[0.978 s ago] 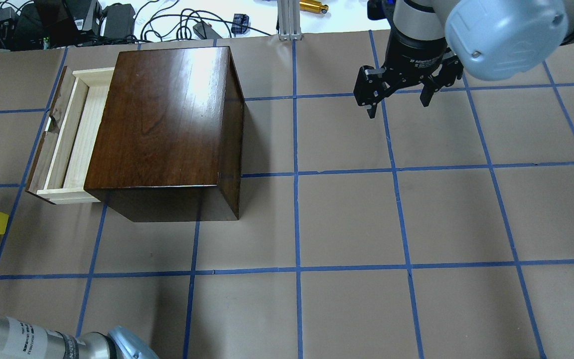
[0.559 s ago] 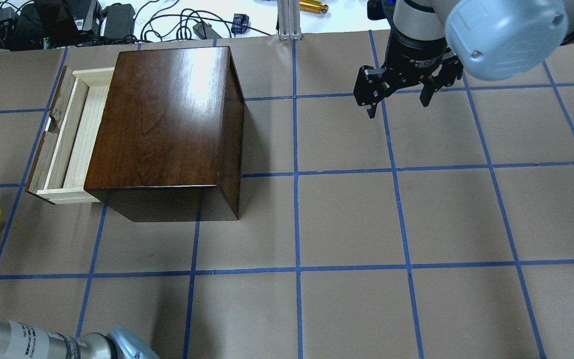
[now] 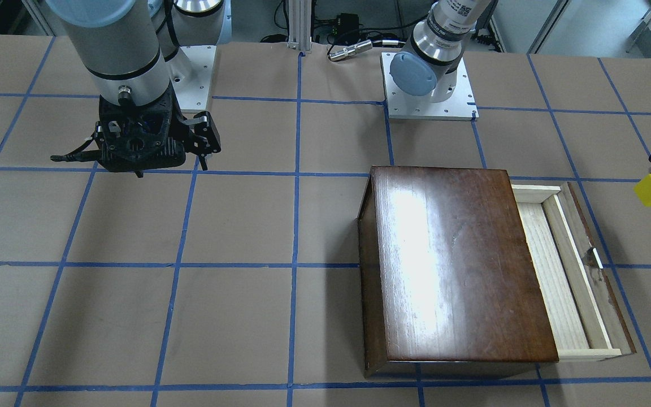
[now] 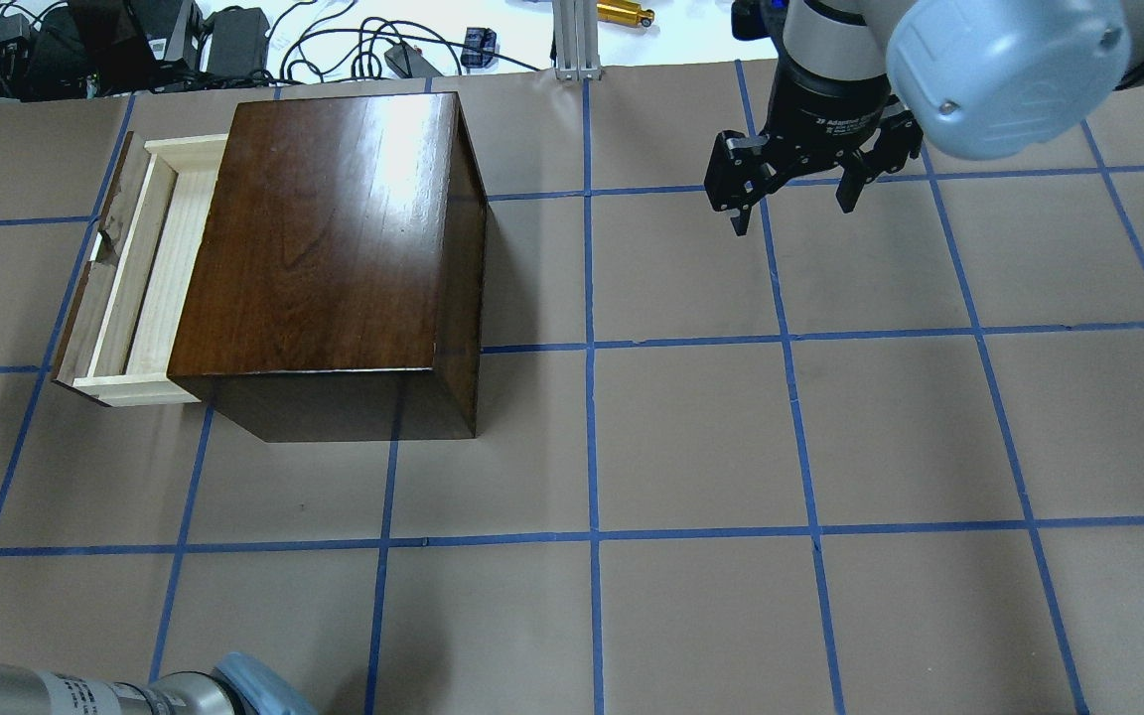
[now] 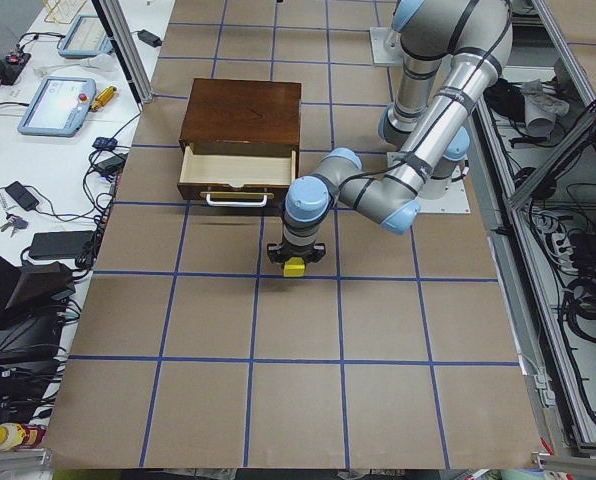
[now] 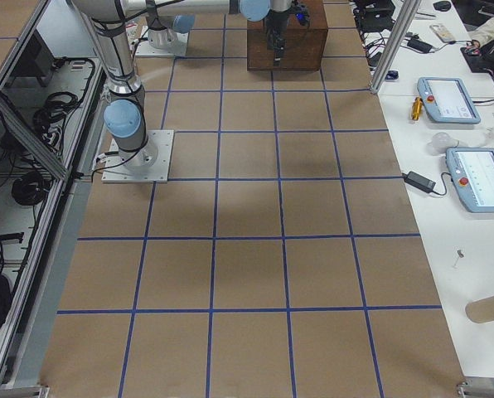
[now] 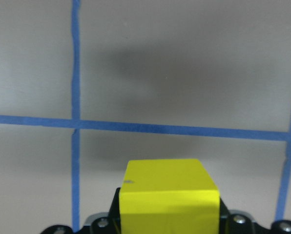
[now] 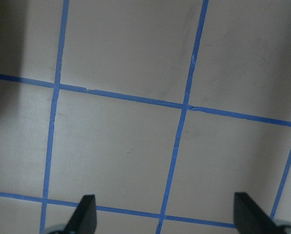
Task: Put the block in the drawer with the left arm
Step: 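Carry the yellow cube with the left gripper over the open drawer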
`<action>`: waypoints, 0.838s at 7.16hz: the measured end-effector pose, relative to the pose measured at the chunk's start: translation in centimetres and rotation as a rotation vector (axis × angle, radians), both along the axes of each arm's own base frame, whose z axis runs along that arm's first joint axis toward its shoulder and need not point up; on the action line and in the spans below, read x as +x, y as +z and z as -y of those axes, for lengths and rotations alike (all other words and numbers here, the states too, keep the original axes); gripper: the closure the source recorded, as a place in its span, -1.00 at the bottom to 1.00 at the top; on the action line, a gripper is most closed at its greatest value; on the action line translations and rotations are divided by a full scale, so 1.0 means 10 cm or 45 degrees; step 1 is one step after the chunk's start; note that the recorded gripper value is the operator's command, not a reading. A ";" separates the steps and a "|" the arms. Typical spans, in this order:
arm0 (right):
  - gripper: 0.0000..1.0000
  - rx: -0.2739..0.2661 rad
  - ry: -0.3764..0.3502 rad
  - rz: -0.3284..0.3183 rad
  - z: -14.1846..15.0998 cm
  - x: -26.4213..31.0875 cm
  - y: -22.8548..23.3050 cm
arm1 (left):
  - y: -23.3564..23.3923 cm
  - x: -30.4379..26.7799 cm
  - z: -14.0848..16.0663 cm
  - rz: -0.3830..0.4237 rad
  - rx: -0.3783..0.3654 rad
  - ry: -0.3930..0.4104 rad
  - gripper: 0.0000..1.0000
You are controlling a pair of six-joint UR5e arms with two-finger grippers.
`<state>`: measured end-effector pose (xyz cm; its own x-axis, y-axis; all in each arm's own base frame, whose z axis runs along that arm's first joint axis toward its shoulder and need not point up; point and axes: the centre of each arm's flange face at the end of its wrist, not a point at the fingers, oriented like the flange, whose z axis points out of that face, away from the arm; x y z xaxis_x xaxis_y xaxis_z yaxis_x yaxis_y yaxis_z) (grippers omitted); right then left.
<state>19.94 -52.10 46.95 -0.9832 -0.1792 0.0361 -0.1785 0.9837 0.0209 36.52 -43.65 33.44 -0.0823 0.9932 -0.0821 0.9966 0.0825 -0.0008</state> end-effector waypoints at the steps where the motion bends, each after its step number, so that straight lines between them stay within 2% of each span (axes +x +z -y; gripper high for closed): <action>1: -1.00 0.000 0.000 0.000 0.00 0.00 0.00 | 0.32 -0.11 -0.01 -0.011 -0.003 0.040 1.00; 3: -1.00 0.000 -0.001 0.000 0.00 0.00 0.00 | 0.69 -0.50 0.11 -0.027 -0.004 0.092 1.00; 6: -1.00 0.000 -0.001 0.000 0.00 0.00 0.00 | 0.85 -1.31 0.69 -0.018 -0.025 0.084 1.00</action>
